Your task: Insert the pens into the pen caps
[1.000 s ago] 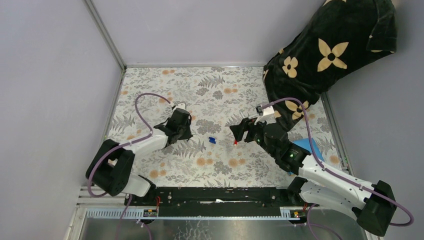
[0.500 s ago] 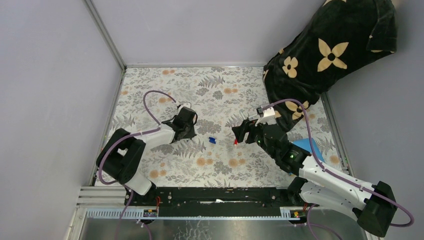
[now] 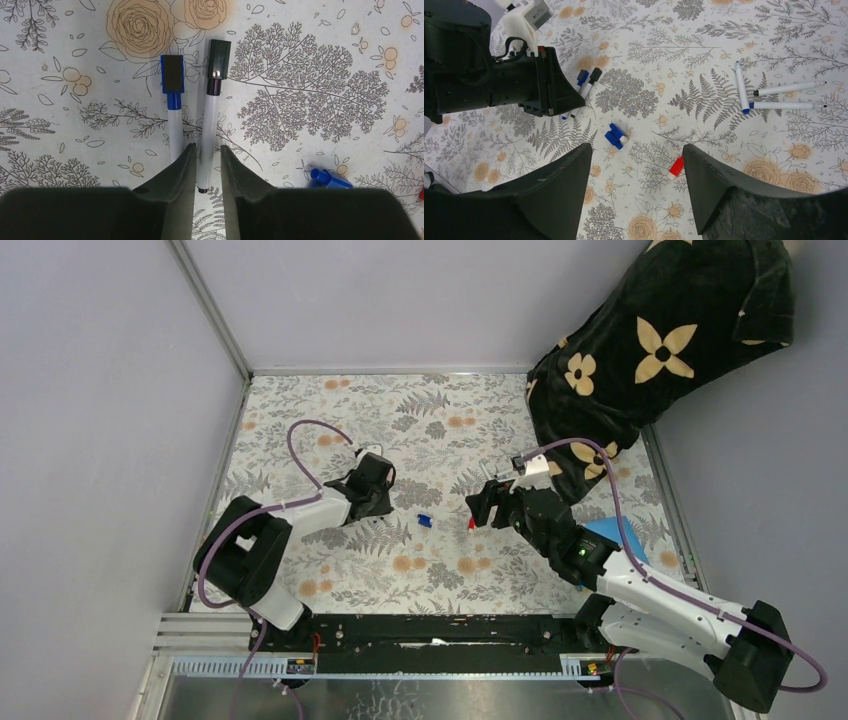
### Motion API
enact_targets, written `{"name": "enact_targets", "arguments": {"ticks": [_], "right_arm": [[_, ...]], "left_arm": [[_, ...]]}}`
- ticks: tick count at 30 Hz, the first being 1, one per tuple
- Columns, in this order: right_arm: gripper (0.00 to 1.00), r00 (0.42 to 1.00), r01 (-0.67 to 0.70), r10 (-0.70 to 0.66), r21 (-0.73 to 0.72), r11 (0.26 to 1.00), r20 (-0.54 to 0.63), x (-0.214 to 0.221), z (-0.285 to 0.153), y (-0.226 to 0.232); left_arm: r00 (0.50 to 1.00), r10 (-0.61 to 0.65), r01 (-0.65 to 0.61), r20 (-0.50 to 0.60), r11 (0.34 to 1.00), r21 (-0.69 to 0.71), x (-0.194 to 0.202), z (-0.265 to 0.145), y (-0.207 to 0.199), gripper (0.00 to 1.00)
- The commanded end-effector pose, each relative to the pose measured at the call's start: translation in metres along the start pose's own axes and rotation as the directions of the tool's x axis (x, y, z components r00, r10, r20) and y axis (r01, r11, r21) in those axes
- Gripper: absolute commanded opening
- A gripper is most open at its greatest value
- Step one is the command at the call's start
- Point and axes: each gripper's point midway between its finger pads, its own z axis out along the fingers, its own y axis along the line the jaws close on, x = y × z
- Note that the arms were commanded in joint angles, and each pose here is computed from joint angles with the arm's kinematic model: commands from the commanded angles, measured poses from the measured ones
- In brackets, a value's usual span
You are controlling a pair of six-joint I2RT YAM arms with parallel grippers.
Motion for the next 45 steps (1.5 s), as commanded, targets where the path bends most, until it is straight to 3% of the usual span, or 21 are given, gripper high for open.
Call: {"name": "enact_targets", "arguments": {"ticks": [1, 7, 15, 19, 22, 26, 32, 38, 45], "right_arm": [[0.75, 1.000, 0.008, -0.008, 0.039, 0.999, 0.011, -0.005, 0.004, -0.003], [0.76, 0.999, 0.014, -0.006, 0.148, 0.989, -0.053, 0.000, 0.014, -0.014], [0.74, 0.940, 0.159, -0.044, 0.321, 0.933, -0.337, 0.027, 0.031, -0.035], [0.74, 0.921, 0.098, 0.036, 0.322, 0.941, -0.387, 0.031, 0.047, -0.053], [0.73, 0.898, 0.097, 0.030, 0.265, 0.959, -0.439, 0.030, 0.060, -0.057], [0.72, 0.849, 0.207, -0.097, 0.159, 0.965, -0.519, 0.030, 0.080, -0.058], [0.64, 0.792, 0.302, -0.148, 0.169, 0.938, -0.593, 0.024, 0.118, -0.089], [0.58, 0.694, 0.313, -0.157, 0.098, 0.945, -0.702, 0.044, 0.156, -0.107], [0.55, 0.671, 0.343, -0.137, 0.142, 0.929, -0.729, 0.047, 0.175, -0.128]], "left_arm": [[0.999, -0.002, 0.002, 0.046, 1.000, -0.001, -0.015, -0.011, -0.004, 0.30], [0.984, -0.009, -0.006, 0.176, 0.996, 0.087, -0.068, -0.054, -0.028, 0.35], [0.909, 0.076, -0.147, 0.410, 0.978, 0.145, -0.150, -0.128, -0.054, 0.45], [0.875, 0.095, -0.176, 0.475, 0.976, 0.128, -0.171, -0.150, -0.055, 0.50], [0.856, 0.095, -0.178, 0.509, 0.977, 0.119, -0.176, -0.156, -0.050, 0.53], [0.858, 0.083, -0.165, 0.507, 0.979, 0.119, -0.170, -0.153, -0.042, 0.55], [0.860, 0.074, -0.162, 0.504, 0.978, 0.134, -0.166, -0.153, -0.042, 0.58], [0.855, 0.070, -0.160, 0.513, 0.978, 0.133, -0.166, -0.156, -0.040, 0.59], [0.860, 0.071, -0.163, 0.505, 0.977, 0.140, -0.164, -0.154, -0.041, 0.59]]}}
